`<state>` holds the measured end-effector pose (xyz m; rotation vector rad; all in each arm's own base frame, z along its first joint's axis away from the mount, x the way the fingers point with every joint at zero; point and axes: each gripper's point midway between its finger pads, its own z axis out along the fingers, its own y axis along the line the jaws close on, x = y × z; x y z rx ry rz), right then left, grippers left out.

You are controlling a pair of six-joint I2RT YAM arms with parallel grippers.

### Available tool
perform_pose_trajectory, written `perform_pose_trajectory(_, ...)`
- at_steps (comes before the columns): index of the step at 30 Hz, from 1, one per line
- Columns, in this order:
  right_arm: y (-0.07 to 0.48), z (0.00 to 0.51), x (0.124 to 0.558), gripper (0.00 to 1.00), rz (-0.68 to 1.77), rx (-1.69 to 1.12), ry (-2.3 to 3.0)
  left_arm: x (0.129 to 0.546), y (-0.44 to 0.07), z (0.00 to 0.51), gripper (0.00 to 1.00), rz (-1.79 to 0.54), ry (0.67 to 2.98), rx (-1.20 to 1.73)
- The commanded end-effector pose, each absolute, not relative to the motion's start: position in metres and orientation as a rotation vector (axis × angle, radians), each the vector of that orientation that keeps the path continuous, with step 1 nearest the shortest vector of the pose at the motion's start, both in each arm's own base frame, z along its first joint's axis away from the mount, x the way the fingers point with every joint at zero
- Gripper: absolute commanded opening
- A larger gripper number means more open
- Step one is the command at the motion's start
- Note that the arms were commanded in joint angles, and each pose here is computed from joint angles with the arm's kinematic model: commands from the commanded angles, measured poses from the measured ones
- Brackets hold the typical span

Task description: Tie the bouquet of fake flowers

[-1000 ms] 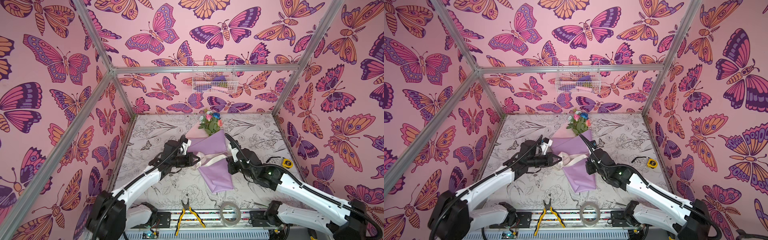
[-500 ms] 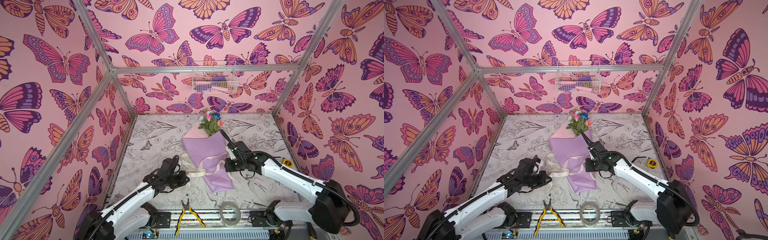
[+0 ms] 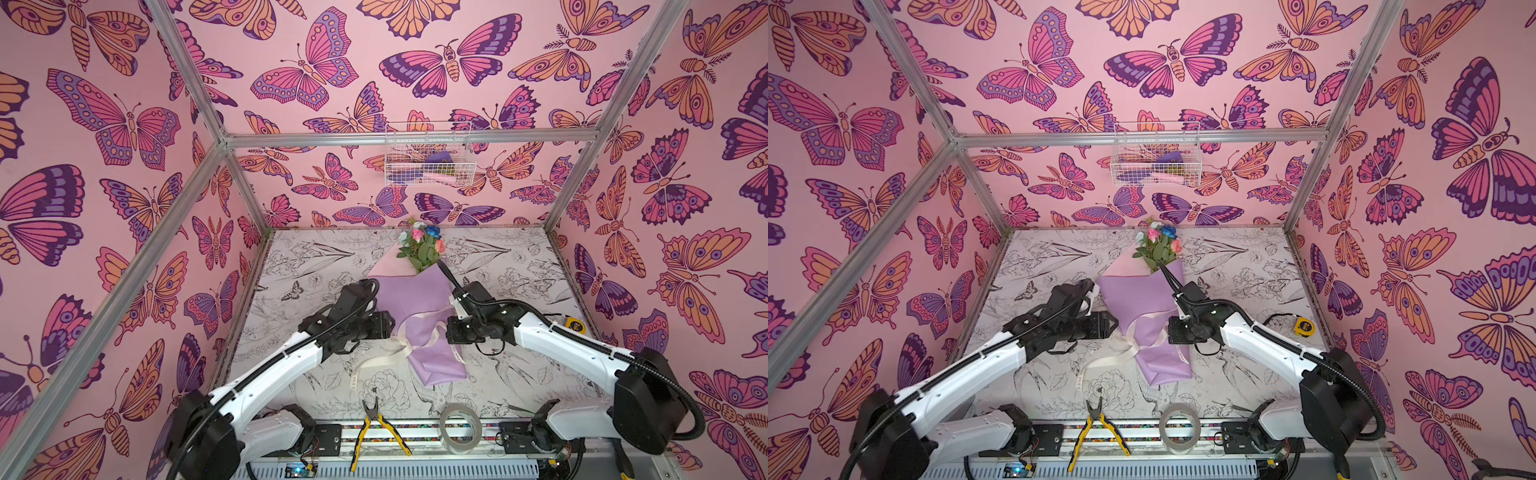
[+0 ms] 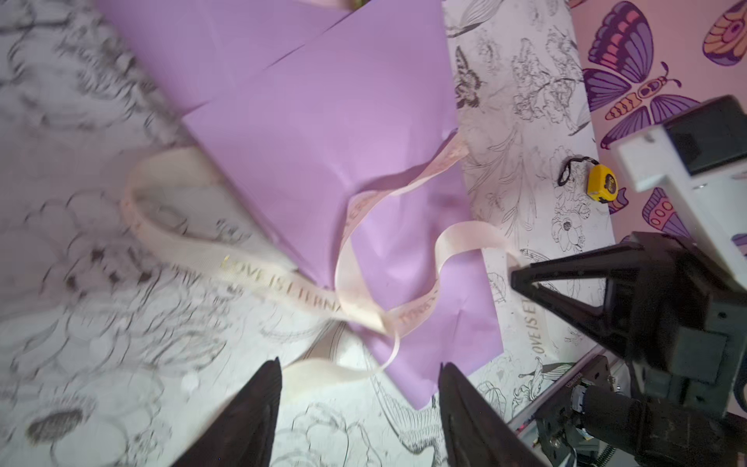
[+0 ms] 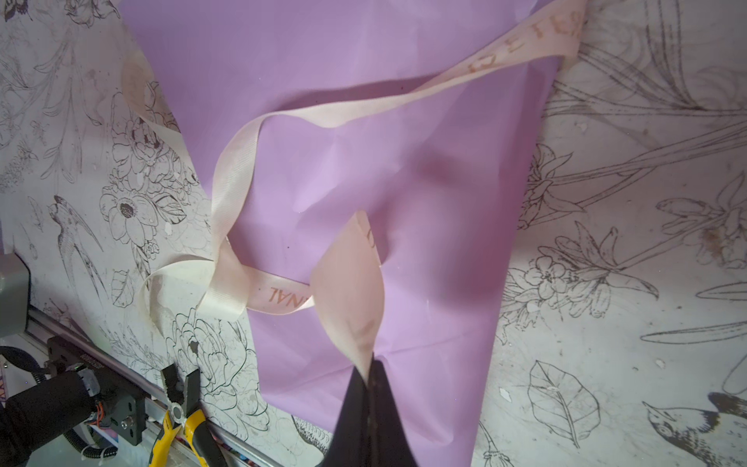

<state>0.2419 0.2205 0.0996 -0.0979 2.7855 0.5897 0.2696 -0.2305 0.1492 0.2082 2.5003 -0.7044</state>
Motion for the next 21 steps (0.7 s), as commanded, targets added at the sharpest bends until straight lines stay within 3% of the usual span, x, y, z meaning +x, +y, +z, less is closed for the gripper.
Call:
perform_pose_trajectory(1,0.223,0.106,0.251,0.00,0.633,-0.037,2.764,0.297,-0.258,0.133,0.61,-0.633,2.439,0.468)
perform_pose_trajectory(8,0.225,0.100,0.251,0.00,0.700,0.008,2.779,0.325,-0.297,0.088,0.58,-0.599,2.506,0.677)
perform_pose_trajectory(15,0.224,0.093,0.252,0.00,0.718,0.045,2.786,0.328,-0.299,0.059,0.55,-0.529,2.600,0.720)
perform_pose_trajectory(21,0.228,0.087,0.252,0.00,0.741,0.053,2.795,0.326,-0.304,0.047,0.30,-0.524,2.631,0.720)
